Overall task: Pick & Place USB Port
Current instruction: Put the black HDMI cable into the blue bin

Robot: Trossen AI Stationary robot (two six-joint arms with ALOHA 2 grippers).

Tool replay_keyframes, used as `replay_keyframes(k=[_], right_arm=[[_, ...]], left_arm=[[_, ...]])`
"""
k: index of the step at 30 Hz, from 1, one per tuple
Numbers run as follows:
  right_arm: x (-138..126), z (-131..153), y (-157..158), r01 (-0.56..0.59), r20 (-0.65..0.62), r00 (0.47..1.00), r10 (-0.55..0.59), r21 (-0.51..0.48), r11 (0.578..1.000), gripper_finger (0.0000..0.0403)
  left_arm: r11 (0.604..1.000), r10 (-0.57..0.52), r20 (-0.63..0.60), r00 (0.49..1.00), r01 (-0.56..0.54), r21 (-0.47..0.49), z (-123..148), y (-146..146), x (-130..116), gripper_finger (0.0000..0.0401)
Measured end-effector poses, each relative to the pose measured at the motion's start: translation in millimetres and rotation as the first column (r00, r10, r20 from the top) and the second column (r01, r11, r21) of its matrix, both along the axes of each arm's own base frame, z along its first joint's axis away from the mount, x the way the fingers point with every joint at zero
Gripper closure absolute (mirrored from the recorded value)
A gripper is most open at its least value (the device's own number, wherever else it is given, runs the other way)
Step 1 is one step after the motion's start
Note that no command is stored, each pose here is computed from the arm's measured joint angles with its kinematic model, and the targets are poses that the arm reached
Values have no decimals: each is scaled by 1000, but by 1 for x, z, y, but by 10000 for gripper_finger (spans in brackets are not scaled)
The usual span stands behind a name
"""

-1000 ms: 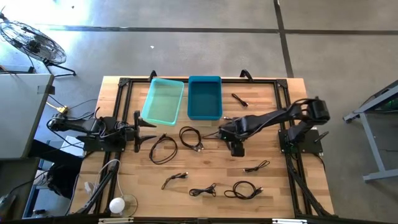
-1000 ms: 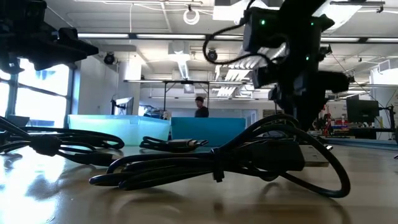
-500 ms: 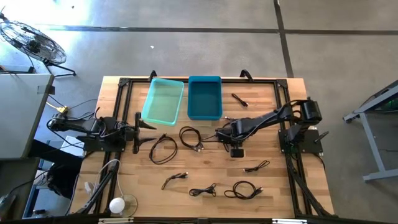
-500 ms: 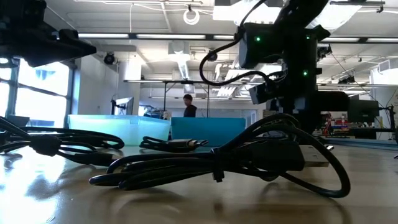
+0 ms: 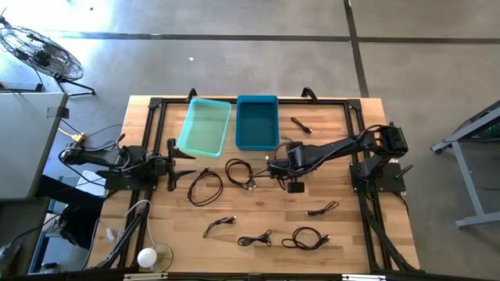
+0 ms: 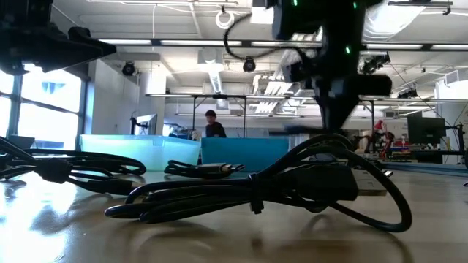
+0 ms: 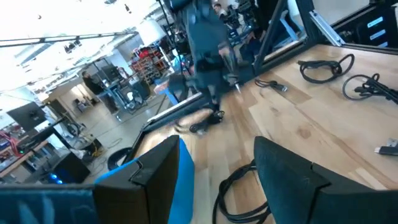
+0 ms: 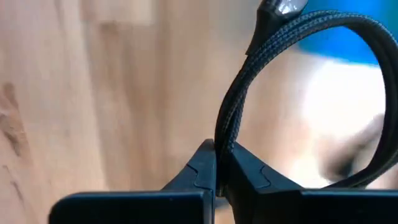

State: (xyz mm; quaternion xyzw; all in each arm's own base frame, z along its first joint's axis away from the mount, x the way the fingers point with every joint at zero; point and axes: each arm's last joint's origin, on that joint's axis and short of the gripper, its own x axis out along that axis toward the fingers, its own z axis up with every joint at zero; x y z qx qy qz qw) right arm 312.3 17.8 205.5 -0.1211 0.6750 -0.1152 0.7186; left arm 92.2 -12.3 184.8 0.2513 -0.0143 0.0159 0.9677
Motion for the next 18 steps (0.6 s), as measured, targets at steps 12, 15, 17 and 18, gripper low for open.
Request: replay_keyframes(k=[12,15,17,18], right_arm=[[49,112,-35,30,384,919,89,-294,955,393],[54,116,-58,50,456,888,58,-220,974,393],[53,116,-75,80,485,875,1,-147,986,393],[52,115,-84,104,495,868,-37,-108,989,393]], left_arm=[[999,44,32,998,-44,-7,4,1,0,199],[998,53,34,998,-52,-22,4,2,0,199],[998,52,33,998,-51,-35,4,2,0,199],[998,52,32,998,-51,-35,4,2,0,199]])
